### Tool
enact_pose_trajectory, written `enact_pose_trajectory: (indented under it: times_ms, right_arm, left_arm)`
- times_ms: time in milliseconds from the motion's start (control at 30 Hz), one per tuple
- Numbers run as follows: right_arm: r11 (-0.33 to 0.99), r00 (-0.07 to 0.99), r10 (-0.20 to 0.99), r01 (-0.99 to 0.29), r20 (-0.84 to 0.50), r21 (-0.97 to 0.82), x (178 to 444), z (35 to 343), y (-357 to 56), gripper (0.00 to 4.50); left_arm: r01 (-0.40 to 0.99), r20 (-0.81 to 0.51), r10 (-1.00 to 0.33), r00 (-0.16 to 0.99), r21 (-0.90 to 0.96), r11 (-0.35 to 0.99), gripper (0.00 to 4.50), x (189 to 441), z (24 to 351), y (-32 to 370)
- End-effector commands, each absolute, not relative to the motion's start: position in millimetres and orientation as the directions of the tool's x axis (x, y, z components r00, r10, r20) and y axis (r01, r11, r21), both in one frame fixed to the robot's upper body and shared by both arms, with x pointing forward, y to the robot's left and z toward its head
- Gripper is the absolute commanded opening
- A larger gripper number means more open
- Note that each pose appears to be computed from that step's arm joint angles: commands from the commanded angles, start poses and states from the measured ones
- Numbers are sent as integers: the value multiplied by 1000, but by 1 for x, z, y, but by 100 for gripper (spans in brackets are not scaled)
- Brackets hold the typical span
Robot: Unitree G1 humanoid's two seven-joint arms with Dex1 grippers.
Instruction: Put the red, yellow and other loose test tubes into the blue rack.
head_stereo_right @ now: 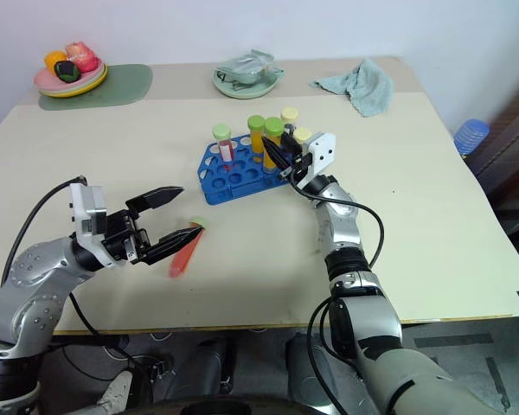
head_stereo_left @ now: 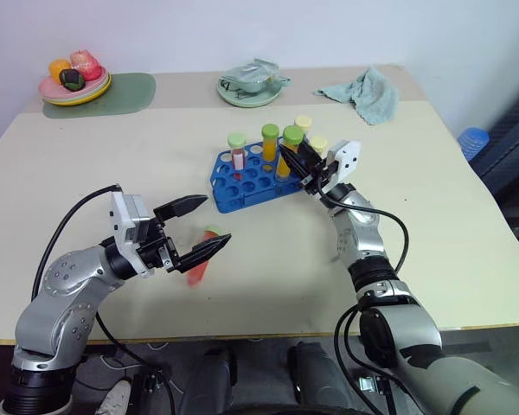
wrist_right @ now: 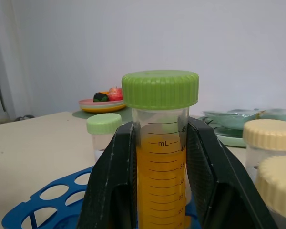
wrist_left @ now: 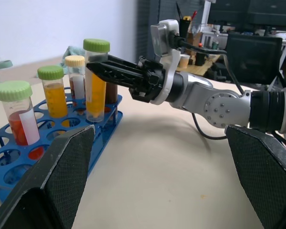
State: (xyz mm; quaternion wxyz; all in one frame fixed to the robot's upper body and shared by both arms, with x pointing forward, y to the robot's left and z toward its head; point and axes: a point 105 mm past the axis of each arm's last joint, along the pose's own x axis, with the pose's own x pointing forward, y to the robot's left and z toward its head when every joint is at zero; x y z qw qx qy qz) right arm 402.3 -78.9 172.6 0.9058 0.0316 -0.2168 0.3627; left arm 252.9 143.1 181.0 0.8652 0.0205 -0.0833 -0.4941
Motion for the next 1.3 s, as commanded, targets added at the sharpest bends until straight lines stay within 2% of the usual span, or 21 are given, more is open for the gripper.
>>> enact_pose_trajectory:
  times_ms: [33,1233,1300]
  right_arm:
    - [718,638,664,-690,390,-95,401,165,-71,82]
    - [755,689,633,-650,354,-84,402,155,-95,82]
    - [761,693,625,-644,358,-82,403,157,-96,185]
  left_arm:
    - [851,151,-861,486,142,506,450,248,188,142]
    - [858,147,-867,475,142,494,450,249,189,139]
    - [858,148,-868,475,141,494,450,249,188,139]
